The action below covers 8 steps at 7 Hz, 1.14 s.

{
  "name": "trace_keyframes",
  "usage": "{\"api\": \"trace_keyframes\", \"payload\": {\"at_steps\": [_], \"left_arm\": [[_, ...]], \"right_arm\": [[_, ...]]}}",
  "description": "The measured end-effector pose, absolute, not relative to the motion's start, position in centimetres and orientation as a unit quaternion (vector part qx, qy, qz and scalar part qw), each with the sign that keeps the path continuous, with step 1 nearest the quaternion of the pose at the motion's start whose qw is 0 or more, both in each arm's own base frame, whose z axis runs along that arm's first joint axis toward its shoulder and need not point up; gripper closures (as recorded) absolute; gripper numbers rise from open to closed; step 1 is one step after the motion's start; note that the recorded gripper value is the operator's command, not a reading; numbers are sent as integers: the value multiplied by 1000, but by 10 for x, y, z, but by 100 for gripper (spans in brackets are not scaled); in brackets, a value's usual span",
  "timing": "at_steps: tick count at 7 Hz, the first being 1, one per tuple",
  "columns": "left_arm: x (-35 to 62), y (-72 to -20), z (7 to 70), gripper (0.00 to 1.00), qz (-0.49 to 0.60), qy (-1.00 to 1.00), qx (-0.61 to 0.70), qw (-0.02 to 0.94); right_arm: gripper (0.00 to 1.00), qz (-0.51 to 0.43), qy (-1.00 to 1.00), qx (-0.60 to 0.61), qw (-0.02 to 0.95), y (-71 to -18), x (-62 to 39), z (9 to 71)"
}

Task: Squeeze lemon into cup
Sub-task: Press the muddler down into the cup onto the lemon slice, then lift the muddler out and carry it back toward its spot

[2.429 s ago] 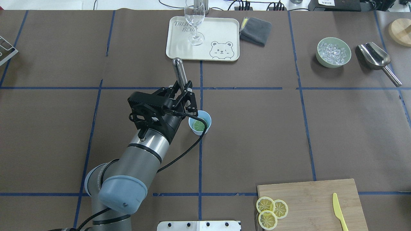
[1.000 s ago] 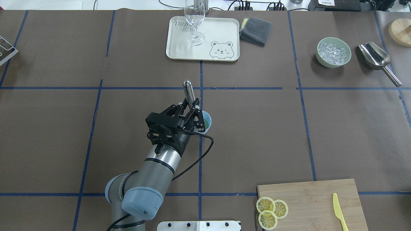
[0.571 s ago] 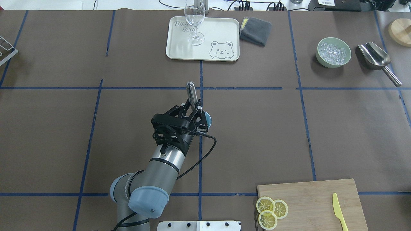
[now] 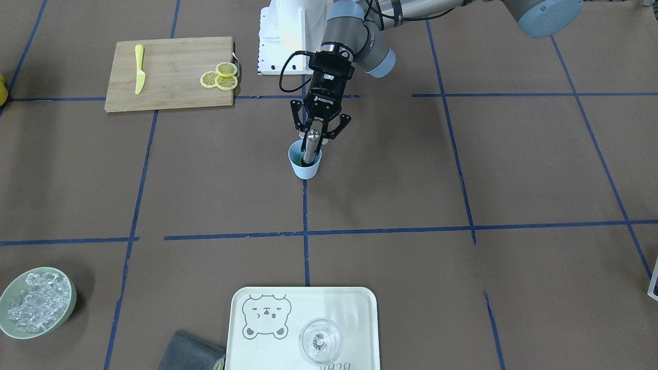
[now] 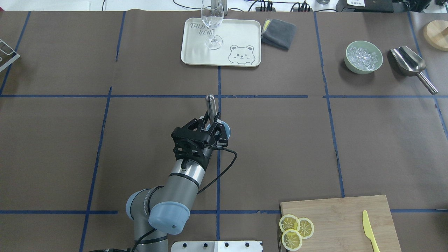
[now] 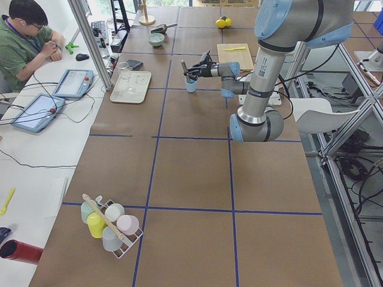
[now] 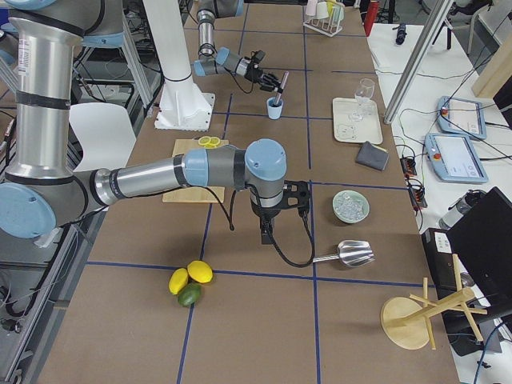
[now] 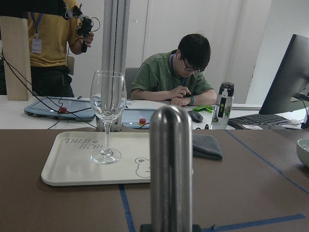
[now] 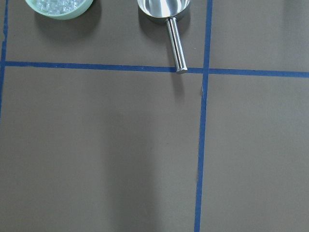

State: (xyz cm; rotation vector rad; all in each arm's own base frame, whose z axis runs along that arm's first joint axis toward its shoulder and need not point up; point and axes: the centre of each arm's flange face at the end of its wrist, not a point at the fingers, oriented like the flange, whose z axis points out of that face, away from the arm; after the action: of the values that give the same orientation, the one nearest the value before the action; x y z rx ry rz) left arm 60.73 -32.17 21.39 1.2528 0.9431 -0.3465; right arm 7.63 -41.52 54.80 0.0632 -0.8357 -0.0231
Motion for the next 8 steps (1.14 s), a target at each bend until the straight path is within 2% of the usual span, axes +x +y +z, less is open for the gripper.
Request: {"api": "trace_keyframes", "payload": {"at_steps": [3,6,8], "left_arm": [[598,-320,200,100,-159,434,562,686],[532,-312,144,100,-155,460,588,648],[486,-315,141,100,-123,494,584,632]], "right_arm": [[0,-12,-406,32,913,-416,76,547],[0,-12,-405,33,913,-416,76,546],[0,-12,-405,34,913,-416,76,545]]}}
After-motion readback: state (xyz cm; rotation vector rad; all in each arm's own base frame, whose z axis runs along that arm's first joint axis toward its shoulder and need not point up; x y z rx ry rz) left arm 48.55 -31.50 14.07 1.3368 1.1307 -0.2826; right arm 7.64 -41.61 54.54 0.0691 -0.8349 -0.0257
